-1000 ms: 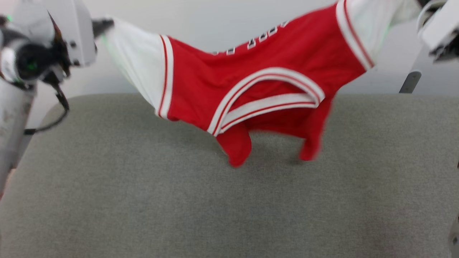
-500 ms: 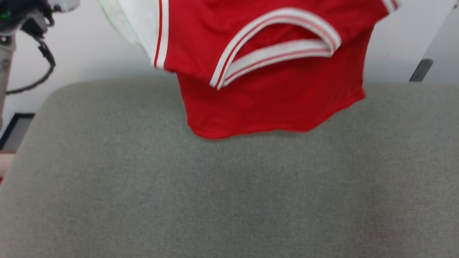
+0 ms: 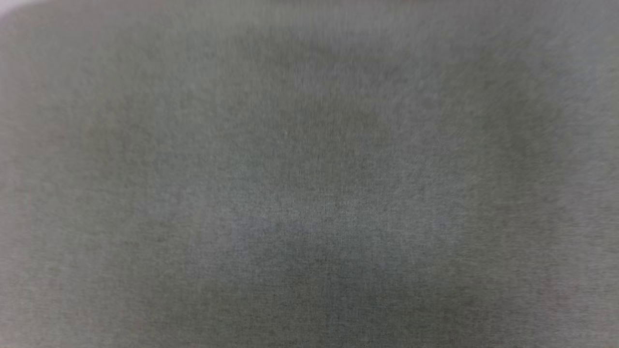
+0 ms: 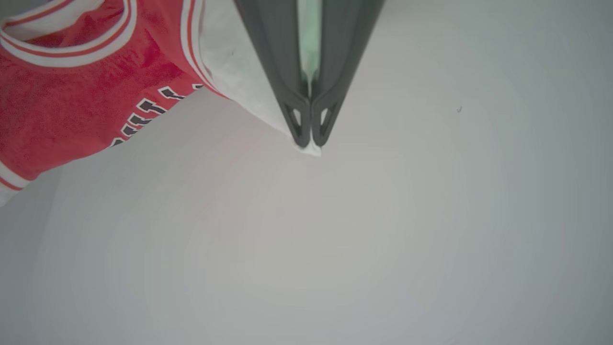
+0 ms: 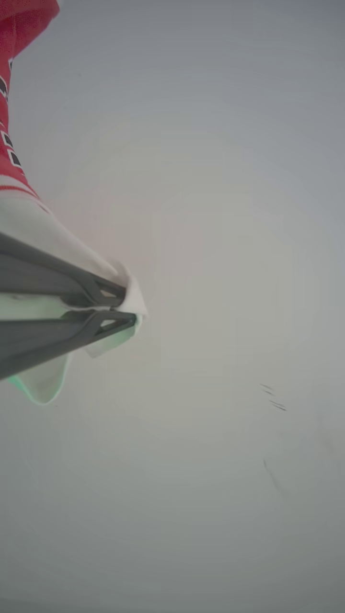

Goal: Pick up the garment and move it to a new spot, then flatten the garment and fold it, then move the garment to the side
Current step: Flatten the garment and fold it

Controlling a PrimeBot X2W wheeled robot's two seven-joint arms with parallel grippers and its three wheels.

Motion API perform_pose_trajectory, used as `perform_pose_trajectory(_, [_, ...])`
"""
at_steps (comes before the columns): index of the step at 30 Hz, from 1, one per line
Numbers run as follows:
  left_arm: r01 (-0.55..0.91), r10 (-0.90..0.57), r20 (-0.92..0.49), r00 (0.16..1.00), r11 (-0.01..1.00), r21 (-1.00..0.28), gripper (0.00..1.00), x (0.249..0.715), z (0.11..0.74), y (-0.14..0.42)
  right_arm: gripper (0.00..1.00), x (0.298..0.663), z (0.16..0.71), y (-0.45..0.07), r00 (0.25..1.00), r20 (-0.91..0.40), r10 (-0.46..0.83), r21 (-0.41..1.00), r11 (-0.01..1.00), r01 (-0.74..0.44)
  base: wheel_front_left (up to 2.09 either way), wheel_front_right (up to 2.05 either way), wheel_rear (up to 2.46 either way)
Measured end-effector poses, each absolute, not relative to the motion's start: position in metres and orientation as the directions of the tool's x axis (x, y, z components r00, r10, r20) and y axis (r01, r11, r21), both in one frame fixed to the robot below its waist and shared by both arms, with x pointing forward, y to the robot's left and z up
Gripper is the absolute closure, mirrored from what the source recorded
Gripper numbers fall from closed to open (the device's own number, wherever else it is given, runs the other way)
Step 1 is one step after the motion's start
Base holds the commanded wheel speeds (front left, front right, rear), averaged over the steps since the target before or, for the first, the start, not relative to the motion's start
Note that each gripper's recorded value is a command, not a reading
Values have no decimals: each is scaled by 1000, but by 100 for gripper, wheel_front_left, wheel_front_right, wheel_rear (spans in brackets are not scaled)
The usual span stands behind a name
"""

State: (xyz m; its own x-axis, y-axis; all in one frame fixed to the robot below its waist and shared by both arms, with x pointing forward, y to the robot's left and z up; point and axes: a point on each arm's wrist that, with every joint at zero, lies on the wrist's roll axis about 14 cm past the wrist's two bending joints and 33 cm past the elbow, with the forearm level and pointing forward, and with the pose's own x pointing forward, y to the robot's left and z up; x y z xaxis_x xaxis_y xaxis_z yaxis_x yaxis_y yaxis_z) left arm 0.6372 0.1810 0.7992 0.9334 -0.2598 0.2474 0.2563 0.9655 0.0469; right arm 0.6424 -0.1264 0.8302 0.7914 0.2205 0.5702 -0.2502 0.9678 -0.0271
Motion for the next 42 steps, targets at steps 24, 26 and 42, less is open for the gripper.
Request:
perform_pose_trajectory(24, [76, -120, -368, 922, 988, -134, 100, 605, 497, 246, 100, 663, 484, -123, 879, -325, 350, 428, 883, -193, 0, 0, 0])
perform_pose_trajectory(26, [56, -114, -392, 913, 986, -157, 100, 592, 495, 251, 100, 647, 475, -133, 841, -405, 359, 454, 877, -156, 0, 0, 0])
perform_pose_trajectory(42, [102, -183, -485, 855, 977, -189, 100, 495, 518, 260, 100, 501, 478, -176, 578, -658, 483, 498, 854, -147, 0, 0, 0])
